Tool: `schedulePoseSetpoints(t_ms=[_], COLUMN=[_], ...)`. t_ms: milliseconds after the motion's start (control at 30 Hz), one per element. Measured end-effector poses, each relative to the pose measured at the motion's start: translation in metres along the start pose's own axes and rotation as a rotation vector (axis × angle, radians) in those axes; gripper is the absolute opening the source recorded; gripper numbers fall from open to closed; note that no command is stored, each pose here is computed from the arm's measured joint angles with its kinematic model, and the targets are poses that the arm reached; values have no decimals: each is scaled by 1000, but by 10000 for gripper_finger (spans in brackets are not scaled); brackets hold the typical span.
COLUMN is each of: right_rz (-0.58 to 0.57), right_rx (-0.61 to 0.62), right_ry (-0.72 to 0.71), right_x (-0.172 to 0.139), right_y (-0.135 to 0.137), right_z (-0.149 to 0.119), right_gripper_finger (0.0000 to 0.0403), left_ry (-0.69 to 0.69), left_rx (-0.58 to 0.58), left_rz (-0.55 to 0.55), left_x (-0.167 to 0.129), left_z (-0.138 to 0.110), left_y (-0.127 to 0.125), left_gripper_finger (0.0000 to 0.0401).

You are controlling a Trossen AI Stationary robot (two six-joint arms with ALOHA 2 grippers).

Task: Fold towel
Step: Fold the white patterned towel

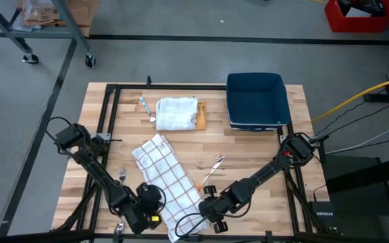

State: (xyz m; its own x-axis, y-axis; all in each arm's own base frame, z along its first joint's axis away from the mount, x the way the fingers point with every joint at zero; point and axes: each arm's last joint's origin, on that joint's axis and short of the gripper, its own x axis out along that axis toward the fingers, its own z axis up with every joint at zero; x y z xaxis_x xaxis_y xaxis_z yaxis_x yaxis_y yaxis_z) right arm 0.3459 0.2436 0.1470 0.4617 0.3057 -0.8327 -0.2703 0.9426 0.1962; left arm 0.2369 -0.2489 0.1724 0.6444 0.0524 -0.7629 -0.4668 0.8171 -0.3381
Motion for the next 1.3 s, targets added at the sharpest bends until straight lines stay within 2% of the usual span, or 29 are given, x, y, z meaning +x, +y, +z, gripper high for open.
schedulePoseSetpoints(t_ms=[233, 467, 733, 833, 967, 1067, 1200, 1300], right_rz=[2, 6, -12, -40, -69, -84, -93, -99], right_rx=[3, 6, 16, 18, -13, -66, -116, -126], right_ry=[-80, -90, -153, -168, -177, -180, -183, -183], right_x=[0, 0, -1, -1, -1, -1, -1, -1], right_y=[2, 2, 3, 2, -1, -4, -8, -11], right_z=[7, 8, 13, 14, 15, 16, 18, 19], right_gripper_finger=[127, 127, 127, 127, 127, 127, 127, 127], left_ry=[18, 20, 113, 137, 97, 73, 66, 89], left_rx=[-2, 14, 212, 241, 211, 192, 209, 169], left_rz=[167, 302, 602, 671, 628, 563, 419, 299], left_x=[22, 41, 39, 38, 33, 21, 3, -3], left_z=[-2, 6, 22, 26, 33, 40, 47, 47], left_y=[17, 32, 67, 75, 71, 58, 38, 25], left_gripper_finger=[2, 3, 5, 2, 2, 3, 3, 3])
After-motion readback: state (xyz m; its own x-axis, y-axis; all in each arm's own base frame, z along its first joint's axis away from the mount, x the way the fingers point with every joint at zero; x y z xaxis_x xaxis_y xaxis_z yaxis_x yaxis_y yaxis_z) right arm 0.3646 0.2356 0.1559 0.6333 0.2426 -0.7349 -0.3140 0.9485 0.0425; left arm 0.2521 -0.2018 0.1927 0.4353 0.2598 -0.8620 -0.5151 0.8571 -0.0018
